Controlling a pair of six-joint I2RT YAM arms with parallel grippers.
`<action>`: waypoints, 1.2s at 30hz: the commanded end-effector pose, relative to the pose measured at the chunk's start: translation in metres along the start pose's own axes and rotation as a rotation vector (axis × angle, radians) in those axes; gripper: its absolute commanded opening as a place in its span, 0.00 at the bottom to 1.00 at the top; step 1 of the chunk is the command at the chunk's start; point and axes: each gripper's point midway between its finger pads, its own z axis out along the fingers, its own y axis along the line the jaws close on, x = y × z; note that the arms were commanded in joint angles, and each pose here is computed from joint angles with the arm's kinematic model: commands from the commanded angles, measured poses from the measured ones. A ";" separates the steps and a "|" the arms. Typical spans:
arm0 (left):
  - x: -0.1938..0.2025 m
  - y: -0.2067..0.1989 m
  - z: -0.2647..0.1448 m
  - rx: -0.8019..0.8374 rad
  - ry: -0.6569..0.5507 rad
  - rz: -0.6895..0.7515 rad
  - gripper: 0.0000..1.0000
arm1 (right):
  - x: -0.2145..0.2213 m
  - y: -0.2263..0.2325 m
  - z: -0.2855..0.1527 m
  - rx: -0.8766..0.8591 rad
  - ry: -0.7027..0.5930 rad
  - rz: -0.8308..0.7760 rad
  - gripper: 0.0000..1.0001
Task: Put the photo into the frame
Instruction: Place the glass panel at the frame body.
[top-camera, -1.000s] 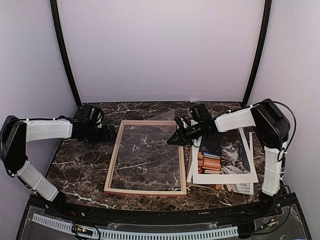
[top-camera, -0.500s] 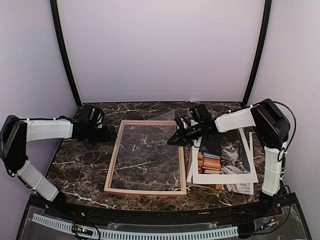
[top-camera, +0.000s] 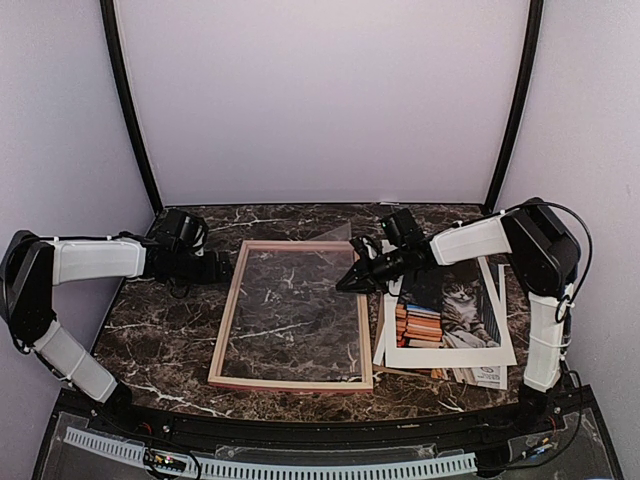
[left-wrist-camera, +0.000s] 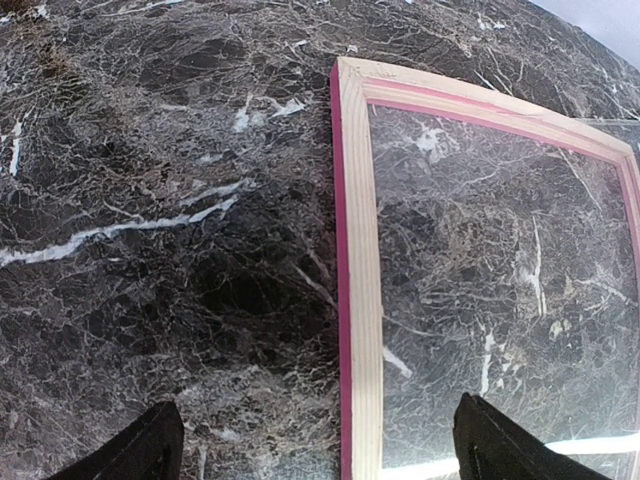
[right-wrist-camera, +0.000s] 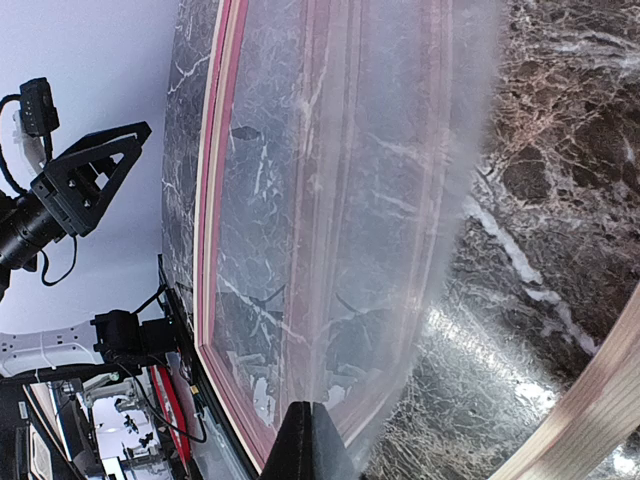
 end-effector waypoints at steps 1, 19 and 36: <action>-0.006 -0.003 -0.004 0.001 -0.013 0.012 0.97 | -0.002 0.015 -0.010 -0.024 -0.020 -0.040 0.00; -0.003 -0.015 -0.003 0.032 -0.004 0.022 0.97 | -0.006 0.017 -0.008 -0.032 -0.021 -0.048 0.10; -0.004 -0.069 -0.009 0.188 -0.042 0.051 0.97 | -0.011 0.008 -0.004 0.011 -0.022 -0.047 0.44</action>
